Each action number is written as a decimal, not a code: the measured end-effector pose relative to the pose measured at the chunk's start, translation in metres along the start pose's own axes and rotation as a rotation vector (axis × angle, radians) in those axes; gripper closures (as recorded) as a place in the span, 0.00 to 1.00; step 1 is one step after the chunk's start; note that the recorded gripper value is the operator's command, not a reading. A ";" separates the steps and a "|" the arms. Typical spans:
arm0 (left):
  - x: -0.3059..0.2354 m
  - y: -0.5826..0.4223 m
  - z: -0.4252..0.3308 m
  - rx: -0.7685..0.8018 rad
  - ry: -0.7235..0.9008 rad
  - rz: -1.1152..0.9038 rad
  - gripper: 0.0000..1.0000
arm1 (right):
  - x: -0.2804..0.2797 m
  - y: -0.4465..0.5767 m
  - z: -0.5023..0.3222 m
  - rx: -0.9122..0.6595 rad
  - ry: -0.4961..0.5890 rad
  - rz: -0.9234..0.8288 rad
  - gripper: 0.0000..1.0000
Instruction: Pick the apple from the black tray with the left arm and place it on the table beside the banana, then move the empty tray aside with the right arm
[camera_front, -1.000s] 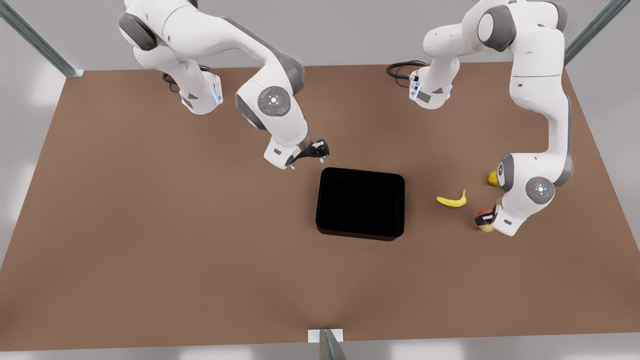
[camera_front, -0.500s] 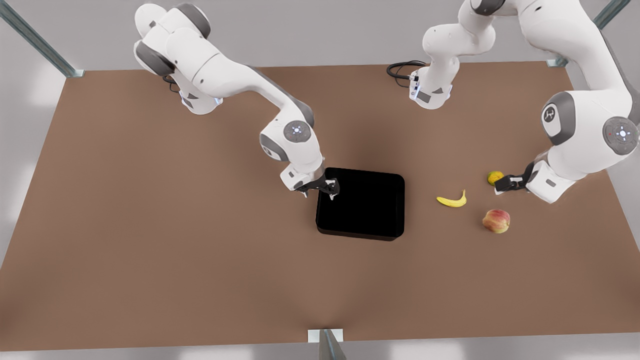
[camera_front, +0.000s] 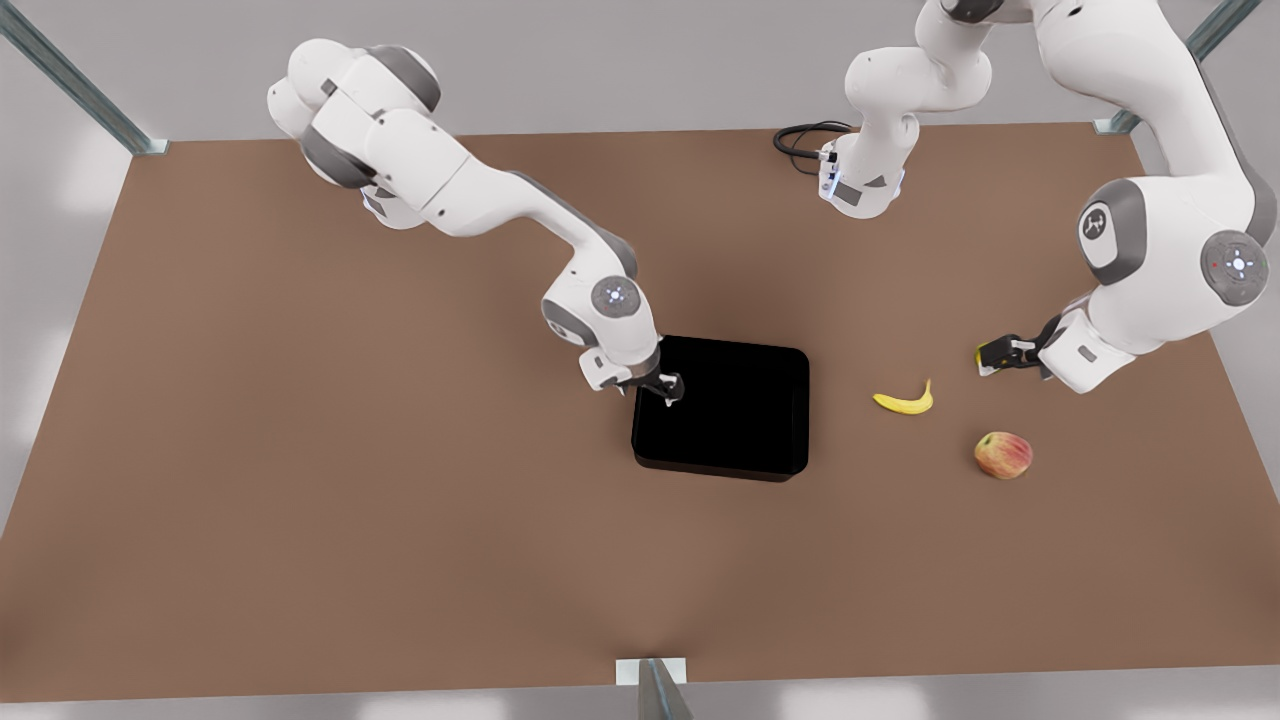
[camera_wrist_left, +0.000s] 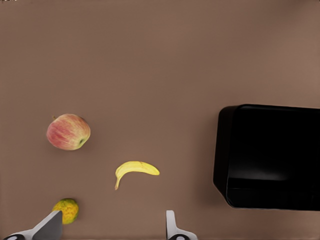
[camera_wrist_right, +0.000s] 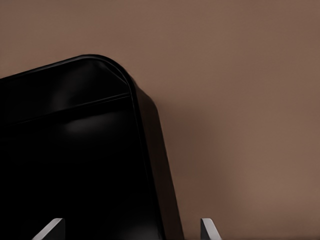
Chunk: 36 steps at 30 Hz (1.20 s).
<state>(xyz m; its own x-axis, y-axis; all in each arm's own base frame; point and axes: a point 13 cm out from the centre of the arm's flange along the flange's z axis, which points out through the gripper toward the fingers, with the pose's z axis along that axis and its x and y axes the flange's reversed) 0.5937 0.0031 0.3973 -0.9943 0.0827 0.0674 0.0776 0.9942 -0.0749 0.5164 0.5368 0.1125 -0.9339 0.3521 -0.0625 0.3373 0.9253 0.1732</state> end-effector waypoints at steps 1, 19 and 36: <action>0.000 -0.001 0.001 0.000 0.001 0.008 0.00 | -0.001 -0.002 0.004 0.004 -0.004 0.001 0.00; -0.003 -0.002 0.004 -0.044 0.005 0.103 0.00 | -0.005 0.003 0.003 -0.014 -0.030 -0.001 0.80; -0.003 0.001 0.005 -0.053 0.011 0.122 0.00 | -0.159 -0.121 -0.204 0.017 0.151 0.044 0.86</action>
<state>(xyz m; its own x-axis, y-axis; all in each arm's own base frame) 0.5960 0.0037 0.3917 -0.9764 0.2038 0.0718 0.2021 0.9789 -0.0306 0.5998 0.3400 0.3019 -0.9251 0.3681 0.0936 0.3788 0.9123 0.1554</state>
